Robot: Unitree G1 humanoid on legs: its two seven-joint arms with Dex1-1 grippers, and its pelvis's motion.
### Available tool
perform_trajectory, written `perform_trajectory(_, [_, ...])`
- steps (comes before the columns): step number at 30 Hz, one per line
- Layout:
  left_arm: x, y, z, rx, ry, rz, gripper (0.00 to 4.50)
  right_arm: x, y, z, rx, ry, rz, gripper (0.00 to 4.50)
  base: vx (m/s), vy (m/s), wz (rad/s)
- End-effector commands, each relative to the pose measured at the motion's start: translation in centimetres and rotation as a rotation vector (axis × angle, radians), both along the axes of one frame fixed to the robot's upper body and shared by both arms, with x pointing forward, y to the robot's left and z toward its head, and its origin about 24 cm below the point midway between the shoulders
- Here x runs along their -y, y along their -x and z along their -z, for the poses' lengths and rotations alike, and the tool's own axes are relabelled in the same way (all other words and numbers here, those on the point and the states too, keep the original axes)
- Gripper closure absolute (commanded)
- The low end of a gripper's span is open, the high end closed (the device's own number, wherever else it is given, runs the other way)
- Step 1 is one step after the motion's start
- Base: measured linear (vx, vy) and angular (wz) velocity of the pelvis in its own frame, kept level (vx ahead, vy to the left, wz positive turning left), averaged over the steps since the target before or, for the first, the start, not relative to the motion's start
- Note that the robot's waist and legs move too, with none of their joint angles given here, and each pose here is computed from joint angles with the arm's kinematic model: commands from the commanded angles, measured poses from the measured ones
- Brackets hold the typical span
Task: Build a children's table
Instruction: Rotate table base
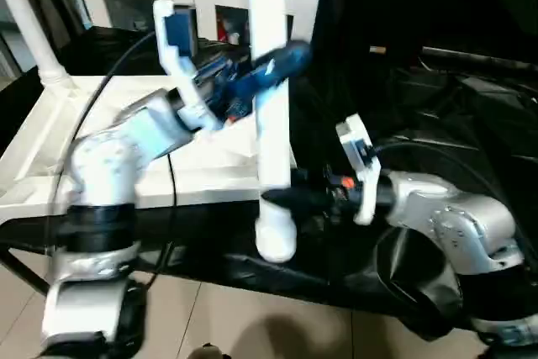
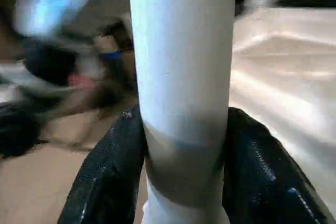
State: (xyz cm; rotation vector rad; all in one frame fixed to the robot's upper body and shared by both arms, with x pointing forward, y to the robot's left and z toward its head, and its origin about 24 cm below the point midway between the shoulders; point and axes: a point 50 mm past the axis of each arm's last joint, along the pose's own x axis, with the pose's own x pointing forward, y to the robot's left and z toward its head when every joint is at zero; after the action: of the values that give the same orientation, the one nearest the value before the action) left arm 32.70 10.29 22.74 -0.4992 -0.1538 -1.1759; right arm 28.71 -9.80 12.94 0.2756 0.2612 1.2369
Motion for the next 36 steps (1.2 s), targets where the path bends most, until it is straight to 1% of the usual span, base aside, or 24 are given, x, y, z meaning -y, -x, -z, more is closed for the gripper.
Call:
perform_trajectory(1, [0.2,-0.9,0.3,0.022,-0.113,-0.156,2.08,0.9,-1.0,-0.2,0.028,0.016,0.138,2.64,0.0,0.0,0.0])
perform_trajectory(2, [0.2,-1.2,0.8,0.033,-0.186,-0.232,2.08,0.7,-1.4,-0.2,0.028,0.011,0.183,2.65,0.0,0.0,0.0])
perform_trajectory(3, [0.2,-1.4,1.2,0.038,-0.23,-0.278,2.08,0.6,-1.5,-0.1,0.032,0.011,0.199,2.65,0.0,0.0,0.0])
perform_trajectory(5, [0.2,-1.7,1.8,0.023,-0.29,-0.35,2.08,0.5,-1.7,0.0,0.041,0.021,0.227,2.65,0.0,0.0,0.0])
perform_trajectory(6, [0.3,-1.9,2.2,0.014,-0.326,-0.398,2.08,0.3,-1.8,0.0,0.045,0.026,0.238,2.65,0.0,0.0,0.0])
perform_trajectory(8, [0.5,-2.0,2.9,-0.039,-0.354,-0.456,2.08,0.1,-2.0,0.1,0.055,0.039,0.268,2.65,0.0,0.0,0.0])
perform_trajectory(9, [0.7,-2.0,3.0,-0.047,-0.345,-0.466,2.26,0.1,-2.0,0.1,0.057,0.04,0.271,2.65,0.0,0.0,0.0])
perform_trajectory(11, [0.9,-1.9,3.1,-0.059,-0.326,-0.47,2.43,-0.1,-2.0,0.1,0.062,0.045,0.276,2.65,0.0,0.0,0.0])
perform_trajectory(12, [1.4,-1.8,3.2,-0.069,-0.288,-0.457,2.46,-0.3,-2.0,0.1,0.063,0.05,0.277,2.65,0.0,0.0,0.0])
perform_trajectory(15, [1.7,-1.6,3.2,-0.084,-0.26,-0.446,2.62,-0.5,-2.0,0.1,0.066,0.055,0.281,2.66,0.0,0.0,0.0])
perform_trajectory(17, [1.6,-1.6,3.2,-0.104,-0.238,-0.455,2.66,-0.5,-2.0,0.1,0.068,0.056,0.282,2.66,0.0,0.0,0.0])
perform_trajectory(18, [1.4,-1.6,2.9,-0.123,-0.197,-0.467,2.71,-0.6,-2.1,0.0,0.067,0.051,0.286,2.66,0.0,0.0,0.0])
perform_trajectory(19, [1.4,-1.7,2.9,-0.126,-0.189,-0.47,2.71,-0.6,-2.1,0.0,0.066,0.049,0.287,2.66,0.0,0.0,0.0])
perform_trajectory(22, [1.4,-1.4,2.2,-0.142,-0.094,-0.431,2.75,-0.7,-2.2,-0.2,0.068,0.046,0.289,2.66,0.0,0.0,0.0])
perform_trajectory(25, [1.4,-1.3,2.0,-0.144,-0.07,-0.405,2.78,-0.7,-2.2,-0.2,0.072,0.045,0.29,2.66,0.0,0.0,0.0])
perform_trajectory(26, [1.5,-1.1,1.9,-0.138,-0.049,-0.381,2.78,-0.7,-2.2,-0.3,0.075,0.039,0.28,2.1,0.0,0.0,0.0])
perform_trajectory(27, [1.5,-0.7,1.6,-0.113,-0.024,-0.314,2.78,-0.6,-2.0,-0.5,0.077,0.024,0.244,1.96,0.0,0.0,0.0])
perform_trajectory(29, [1.5,0.0,1.2,-0.078,0.0,-0.21,2.78,-0.5,-1.7,-0.8,0.067,0.002,0.181,1.9,0.0,0.0,0.0])
perform_trajectory(30, [1.6,0.2,1.1,-0.07,0.005,-0.182,2.78,-0.4,-1.6,-0.9,0.062,-0.002,0.166,1.78,0.0,0.0,0.0])
perform_trajectory(31, [1.5,0.6,0.8,-0.057,0.005,-0.098,2.79,-0.1,-1.1,-1.0,0.037,-0.006,0.1,1.62,0.0,0.0,0.0])
perform_trajectory(33, [1.5,1.0,0.6,-0.05,-0.009,-0.026,2.79,0.4,-0.8,-1.1,0.019,0.001,0.046,1.56,0.0,0.0,0.0])
perform_trajectory(34, [1.5,1.2,0.3,-0.032,-0.012,0.011,2.79,0.7,-0.6,-1.2,0.013,0.004,0.016,1.34,0.0,0.0,0.0])
perform_trajectory(35, [1.5,1.2,0.3,-0.032,-0.012,0.011,2.79,0.7,-0.6,-1.2,0.013,0.004,0.016,1.25,0.0,0.0,0.0])
perform_trajectory(36, [1.5,1.4,0.0,-0.015,0.001,0.051,2.79,1.0,-0.5,-1.2,0.006,0.006,-0.002,1.2,0.0,0.0,0.0])
